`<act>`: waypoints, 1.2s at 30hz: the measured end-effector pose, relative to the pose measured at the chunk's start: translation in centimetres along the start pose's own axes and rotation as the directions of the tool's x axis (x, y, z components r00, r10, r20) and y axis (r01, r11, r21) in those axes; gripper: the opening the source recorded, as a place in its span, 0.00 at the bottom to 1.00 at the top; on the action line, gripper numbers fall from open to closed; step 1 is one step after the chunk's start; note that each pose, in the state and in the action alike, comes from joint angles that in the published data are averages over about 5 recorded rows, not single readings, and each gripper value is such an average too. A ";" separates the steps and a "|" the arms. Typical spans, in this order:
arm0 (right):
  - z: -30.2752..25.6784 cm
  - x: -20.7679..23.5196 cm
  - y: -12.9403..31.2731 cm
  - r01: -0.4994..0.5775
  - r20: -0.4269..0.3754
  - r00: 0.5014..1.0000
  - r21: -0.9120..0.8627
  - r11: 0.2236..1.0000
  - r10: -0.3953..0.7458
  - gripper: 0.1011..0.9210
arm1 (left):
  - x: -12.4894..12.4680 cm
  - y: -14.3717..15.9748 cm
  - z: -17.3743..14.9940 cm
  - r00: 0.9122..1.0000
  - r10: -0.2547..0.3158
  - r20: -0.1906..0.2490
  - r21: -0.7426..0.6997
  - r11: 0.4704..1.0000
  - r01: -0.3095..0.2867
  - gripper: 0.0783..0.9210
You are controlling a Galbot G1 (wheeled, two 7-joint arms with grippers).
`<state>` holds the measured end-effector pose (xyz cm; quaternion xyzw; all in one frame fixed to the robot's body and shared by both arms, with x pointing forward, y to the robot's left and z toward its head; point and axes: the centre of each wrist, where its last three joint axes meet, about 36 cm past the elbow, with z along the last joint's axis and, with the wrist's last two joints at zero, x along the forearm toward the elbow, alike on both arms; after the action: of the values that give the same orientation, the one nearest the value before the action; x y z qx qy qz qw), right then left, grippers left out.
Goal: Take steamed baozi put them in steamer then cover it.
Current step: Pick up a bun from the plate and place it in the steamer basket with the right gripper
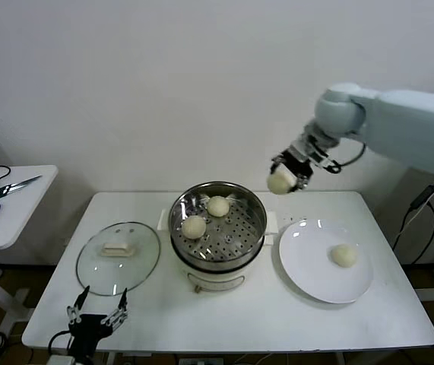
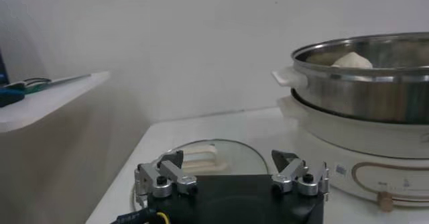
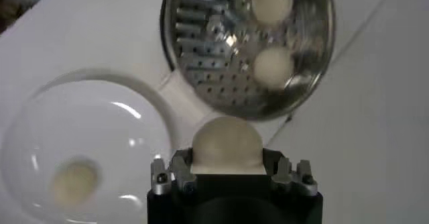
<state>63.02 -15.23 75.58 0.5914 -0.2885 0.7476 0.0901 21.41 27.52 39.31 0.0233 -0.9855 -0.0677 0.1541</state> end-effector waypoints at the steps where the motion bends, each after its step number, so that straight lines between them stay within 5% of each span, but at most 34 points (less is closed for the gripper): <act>1: -1.0 -0.3 -0.8 0.002 0.007 1.000 0.047 0.999 -0.003 0.71 | 0.0 0.0 0.0 1.000 -0.001 0.000 0.001 1.000 0.001 0.88; 14: -8.9 -8.6 -4.8 0.057 0.083 0.992 0.396 0.916 -0.098 0.70 | 0.3 0.0 -0.1 1.000 -0.014 0.001 0.012 1.000 0.014 0.88; 36: -11.7 -17.5 -3.6 0.090 0.124 0.978 0.484 0.870 -0.170 0.75 | 0.5 -0.1 -0.3 1.000 -0.023 0.003 0.019 1.000 0.023 0.88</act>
<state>59.96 -2.33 58.80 0.6725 -0.0619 0.7368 -0.0313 21.00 27.38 39.69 0.0358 -0.9860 -0.0601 0.1516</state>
